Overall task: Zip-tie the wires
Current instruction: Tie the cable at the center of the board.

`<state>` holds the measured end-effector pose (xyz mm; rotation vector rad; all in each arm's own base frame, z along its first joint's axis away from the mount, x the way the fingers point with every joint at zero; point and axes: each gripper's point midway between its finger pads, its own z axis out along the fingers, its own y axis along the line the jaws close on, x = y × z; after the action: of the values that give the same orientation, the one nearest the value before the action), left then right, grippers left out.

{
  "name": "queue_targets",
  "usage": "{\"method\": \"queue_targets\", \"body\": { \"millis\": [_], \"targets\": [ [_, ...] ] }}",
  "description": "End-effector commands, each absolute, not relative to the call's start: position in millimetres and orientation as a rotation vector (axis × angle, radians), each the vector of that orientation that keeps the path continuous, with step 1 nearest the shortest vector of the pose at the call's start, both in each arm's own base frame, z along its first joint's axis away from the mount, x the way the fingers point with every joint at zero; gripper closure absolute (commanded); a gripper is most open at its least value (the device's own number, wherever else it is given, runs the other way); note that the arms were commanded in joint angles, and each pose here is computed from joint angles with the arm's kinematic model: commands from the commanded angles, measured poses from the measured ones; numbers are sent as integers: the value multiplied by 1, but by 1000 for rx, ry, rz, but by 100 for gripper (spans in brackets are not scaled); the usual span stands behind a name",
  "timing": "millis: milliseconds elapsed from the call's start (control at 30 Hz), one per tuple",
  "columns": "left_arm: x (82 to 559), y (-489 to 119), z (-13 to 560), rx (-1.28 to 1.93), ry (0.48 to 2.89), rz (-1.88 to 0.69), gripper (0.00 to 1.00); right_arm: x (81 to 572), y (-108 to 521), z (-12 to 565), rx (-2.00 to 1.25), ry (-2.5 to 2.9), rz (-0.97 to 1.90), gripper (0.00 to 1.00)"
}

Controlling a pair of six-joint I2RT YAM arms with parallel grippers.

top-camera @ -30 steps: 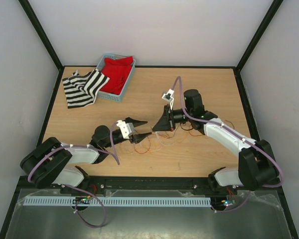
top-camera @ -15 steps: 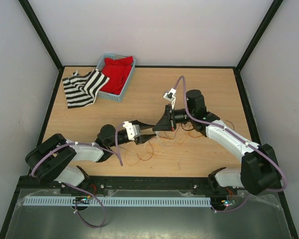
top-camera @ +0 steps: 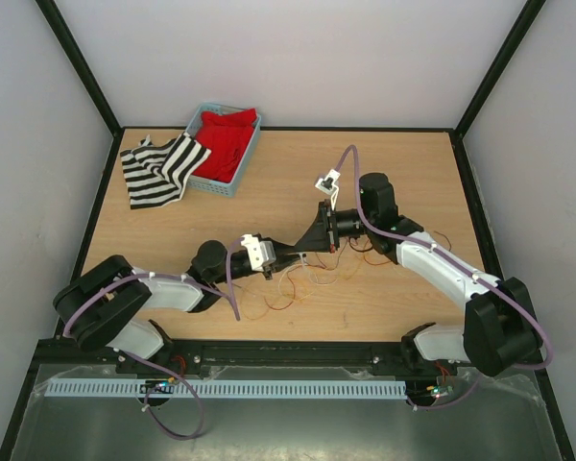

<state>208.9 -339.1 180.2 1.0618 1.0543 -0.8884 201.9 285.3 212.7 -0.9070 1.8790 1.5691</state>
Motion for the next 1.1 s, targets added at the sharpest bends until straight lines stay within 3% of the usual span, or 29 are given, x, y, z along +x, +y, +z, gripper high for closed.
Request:
{"method": "queue_targets", "body": {
  "millis": [0,167,467,1067],
  "targets": [
    [205,-344,203,1027,973,-902,86,206,286,224,-906,1827,1552,100],
    [203,-339,200,1021,980,-895,100,216,286,225,-875,1828,1492,100],
    [194,-333,199,1018,977,-877,100,267,292,232,-695,1910,1342,100],
    [171,-346,191,1069,953,-895,100,313,297,219,-651,1959,1184,100]
  ]
}}
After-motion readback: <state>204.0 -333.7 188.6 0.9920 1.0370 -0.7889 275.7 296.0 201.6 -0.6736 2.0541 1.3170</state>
